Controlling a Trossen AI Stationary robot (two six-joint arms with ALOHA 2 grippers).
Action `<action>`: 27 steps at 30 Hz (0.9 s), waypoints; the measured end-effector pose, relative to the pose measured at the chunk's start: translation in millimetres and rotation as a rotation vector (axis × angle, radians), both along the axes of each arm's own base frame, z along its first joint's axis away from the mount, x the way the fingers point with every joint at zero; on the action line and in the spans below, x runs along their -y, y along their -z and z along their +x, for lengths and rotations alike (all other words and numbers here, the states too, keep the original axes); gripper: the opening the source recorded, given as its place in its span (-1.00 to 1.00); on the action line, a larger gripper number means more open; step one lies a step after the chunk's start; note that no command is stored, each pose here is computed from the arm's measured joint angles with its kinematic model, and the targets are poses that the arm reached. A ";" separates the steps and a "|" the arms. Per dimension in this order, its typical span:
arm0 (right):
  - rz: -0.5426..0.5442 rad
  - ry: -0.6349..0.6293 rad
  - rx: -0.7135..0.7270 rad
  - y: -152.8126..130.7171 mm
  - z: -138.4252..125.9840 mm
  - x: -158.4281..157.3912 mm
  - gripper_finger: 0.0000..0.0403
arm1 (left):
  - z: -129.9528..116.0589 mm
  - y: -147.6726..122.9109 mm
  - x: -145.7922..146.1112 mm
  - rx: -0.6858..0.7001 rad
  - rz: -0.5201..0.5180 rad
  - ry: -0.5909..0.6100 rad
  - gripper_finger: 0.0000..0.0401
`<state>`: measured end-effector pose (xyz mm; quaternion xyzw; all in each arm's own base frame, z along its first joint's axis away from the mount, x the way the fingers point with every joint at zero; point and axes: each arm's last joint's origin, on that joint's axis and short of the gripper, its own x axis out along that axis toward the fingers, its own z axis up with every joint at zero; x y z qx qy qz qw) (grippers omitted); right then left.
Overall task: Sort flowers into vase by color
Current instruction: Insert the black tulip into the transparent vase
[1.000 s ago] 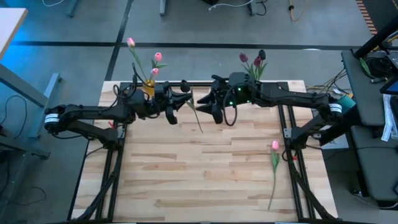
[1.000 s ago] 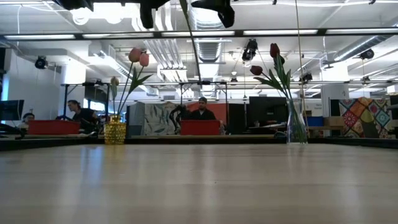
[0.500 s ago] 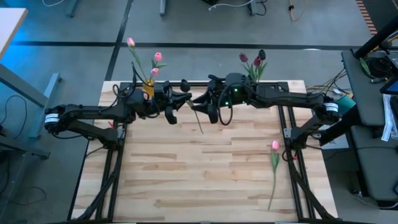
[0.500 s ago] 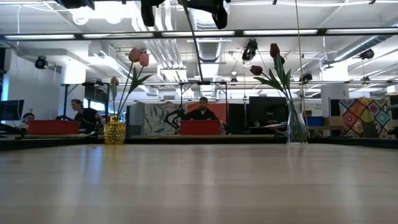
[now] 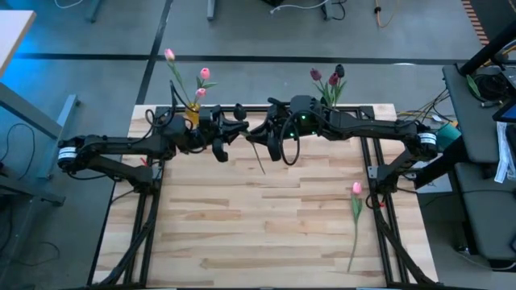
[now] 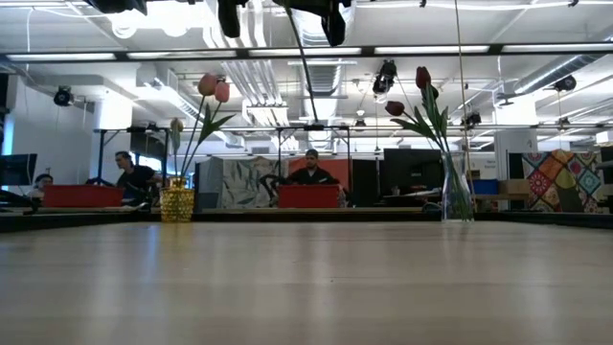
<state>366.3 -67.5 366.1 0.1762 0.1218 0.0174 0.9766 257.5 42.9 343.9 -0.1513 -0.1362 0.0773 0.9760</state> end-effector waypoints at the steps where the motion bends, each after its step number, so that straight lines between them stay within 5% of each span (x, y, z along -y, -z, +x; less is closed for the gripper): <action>1: 0.000 -0.007 0.000 0.0 0.0 -0.2 -0.69 | 0.0 0.0 0.1 0.000 0.001 0.002 -1.00; 6: -0.008 -0.017 0.005 -0.7 -0.4 -0.5 -0.92 | -0.4 -0.6 0.1 0.004 0.002 0.003 -0.98; 17: -0.116 0.069 0.006 -21.3 -28.5 15.4 -0.93 | -21.7 -18.5 -4.2 0.070 0.032 -0.036 -0.59; 27: -0.400 0.422 -0.028 -73.1 -119.0 21.2 -0.93 | -38.3 -23.9 -0.8 0.020 0.054 -0.046 -0.43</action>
